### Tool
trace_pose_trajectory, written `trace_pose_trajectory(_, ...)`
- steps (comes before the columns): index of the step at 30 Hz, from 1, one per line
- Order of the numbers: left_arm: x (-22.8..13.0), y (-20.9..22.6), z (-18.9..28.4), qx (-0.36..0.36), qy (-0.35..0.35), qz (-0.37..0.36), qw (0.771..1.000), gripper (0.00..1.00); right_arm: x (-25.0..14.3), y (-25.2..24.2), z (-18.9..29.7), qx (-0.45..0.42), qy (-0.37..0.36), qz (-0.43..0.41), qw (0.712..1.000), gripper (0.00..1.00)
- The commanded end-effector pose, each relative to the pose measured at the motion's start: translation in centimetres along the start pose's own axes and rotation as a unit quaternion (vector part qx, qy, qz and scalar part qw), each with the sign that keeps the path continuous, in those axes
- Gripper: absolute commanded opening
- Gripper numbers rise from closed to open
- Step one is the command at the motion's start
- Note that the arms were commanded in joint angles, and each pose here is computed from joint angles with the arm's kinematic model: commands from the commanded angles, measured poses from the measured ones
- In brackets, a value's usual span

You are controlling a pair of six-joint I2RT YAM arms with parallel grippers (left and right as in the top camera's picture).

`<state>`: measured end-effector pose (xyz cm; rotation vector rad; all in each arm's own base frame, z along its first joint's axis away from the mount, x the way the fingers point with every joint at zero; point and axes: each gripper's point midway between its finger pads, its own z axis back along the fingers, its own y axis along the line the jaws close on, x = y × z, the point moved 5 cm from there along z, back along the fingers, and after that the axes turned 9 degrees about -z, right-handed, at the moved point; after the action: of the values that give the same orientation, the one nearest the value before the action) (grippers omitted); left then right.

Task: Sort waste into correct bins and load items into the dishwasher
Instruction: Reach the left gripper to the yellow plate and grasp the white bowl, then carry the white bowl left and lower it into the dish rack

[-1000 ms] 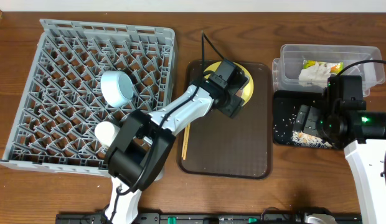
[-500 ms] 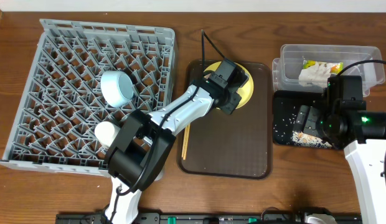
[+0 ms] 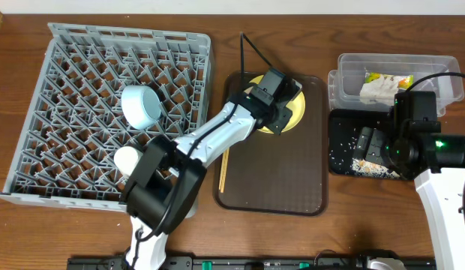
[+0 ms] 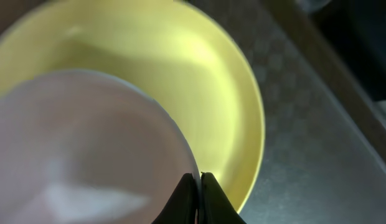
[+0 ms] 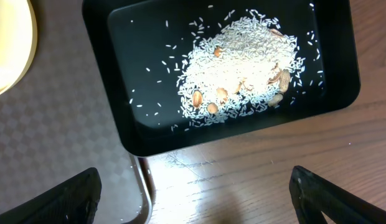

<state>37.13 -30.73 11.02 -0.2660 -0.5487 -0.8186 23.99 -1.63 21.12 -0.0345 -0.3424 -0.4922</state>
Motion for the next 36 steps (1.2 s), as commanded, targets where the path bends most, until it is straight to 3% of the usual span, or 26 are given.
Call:
trace_pose_trajectory(1,3.1,0.3,4.3,0.013,-0.057,-0.004,0.998,0.06,0.5,-0.4,0.4,-0.004,-0.011,-0.006,1.000,0.94)
trace_pose_trajectory(7,5.1,1.5,9.6,0.030,-0.114,0.016,0.993,0.06,0.5,-0.4,0.4,-0.005,-0.009,-0.006,1.000,0.94)
trace_pose_trajectory(15,5.6,6.5,16.1,0.016,-0.185,0.099,0.978,0.06,0.5,-0.4,0.4,-0.005,-0.009,-0.006,1.000,0.94)
trace_pose_trajectory(28,0.4,17.3,22.0,-0.145,-0.256,0.245,0.924,0.06,0.4,-0.4,0.4,-0.006,-0.007,-0.005,1.000,0.94)
trace_pose_trajectory(36,-3.4,21.5,22.4,-0.225,-0.272,0.305,0.885,0.06,0.3,-0.5,0.4,-0.007,-0.006,-0.005,1.000,0.93)
